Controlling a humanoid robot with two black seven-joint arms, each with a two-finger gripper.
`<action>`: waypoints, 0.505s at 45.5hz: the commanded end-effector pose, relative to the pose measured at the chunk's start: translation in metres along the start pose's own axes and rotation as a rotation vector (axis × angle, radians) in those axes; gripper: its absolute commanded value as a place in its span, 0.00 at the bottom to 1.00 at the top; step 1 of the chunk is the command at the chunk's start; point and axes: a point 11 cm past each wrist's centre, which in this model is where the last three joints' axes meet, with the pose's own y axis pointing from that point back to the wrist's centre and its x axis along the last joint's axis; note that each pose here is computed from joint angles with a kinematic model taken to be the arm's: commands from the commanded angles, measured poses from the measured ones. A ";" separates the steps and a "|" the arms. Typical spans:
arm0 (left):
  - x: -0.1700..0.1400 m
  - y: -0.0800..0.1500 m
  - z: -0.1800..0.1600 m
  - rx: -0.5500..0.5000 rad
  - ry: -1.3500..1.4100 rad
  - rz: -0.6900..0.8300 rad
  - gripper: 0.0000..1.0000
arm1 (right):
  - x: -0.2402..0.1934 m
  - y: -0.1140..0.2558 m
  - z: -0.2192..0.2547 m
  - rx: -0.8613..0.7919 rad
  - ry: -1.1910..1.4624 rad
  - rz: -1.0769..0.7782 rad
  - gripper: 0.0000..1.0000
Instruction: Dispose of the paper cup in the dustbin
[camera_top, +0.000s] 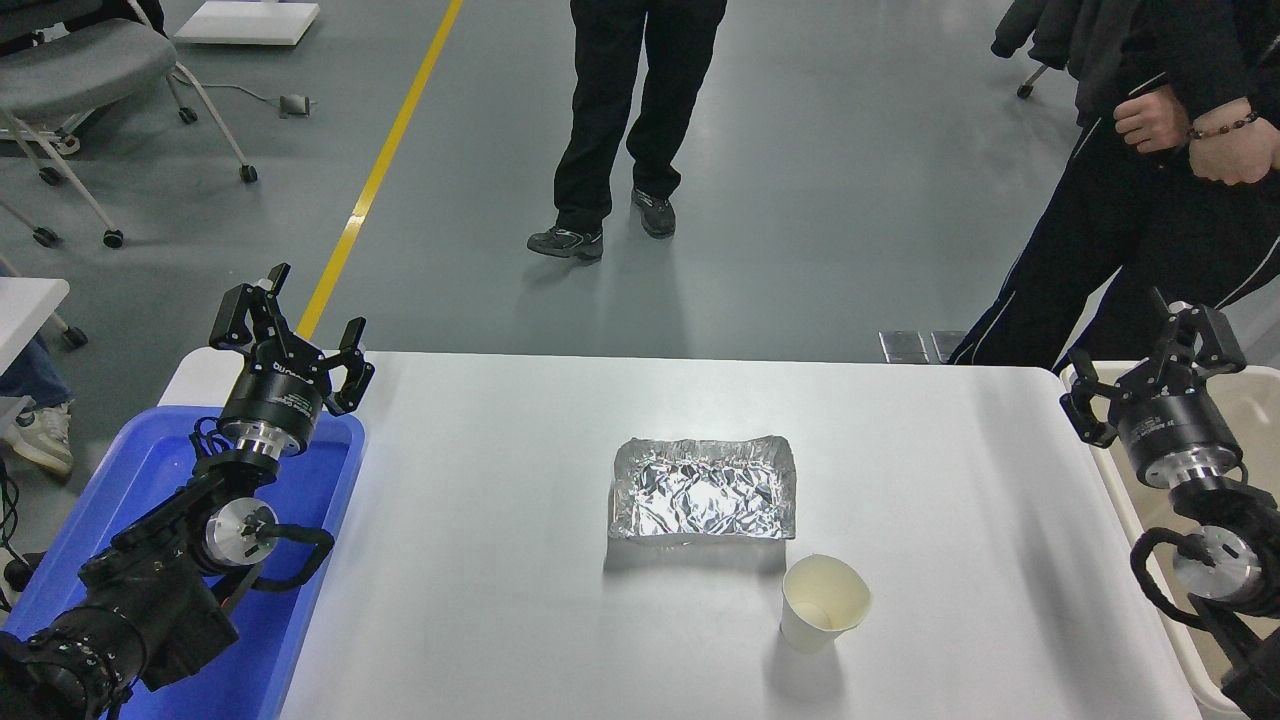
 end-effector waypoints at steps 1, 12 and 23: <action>0.000 0.000 0.000 0.000 0.000 0.000 1.00 | 0.000 0.001 0.002 -0.003 -0.002 0.001 1.00; 0.000 0.000 0.000 0.000 -0.001 0.001 1.00 | 0.000 0.000 0.000 0.000 0.000 -0.001 1.00; 0.000 0.000 0.000 0.000 0.000 0.000 1.00 | 0.005 0.002 -0.002 -0.001 0.008 0.004 1.00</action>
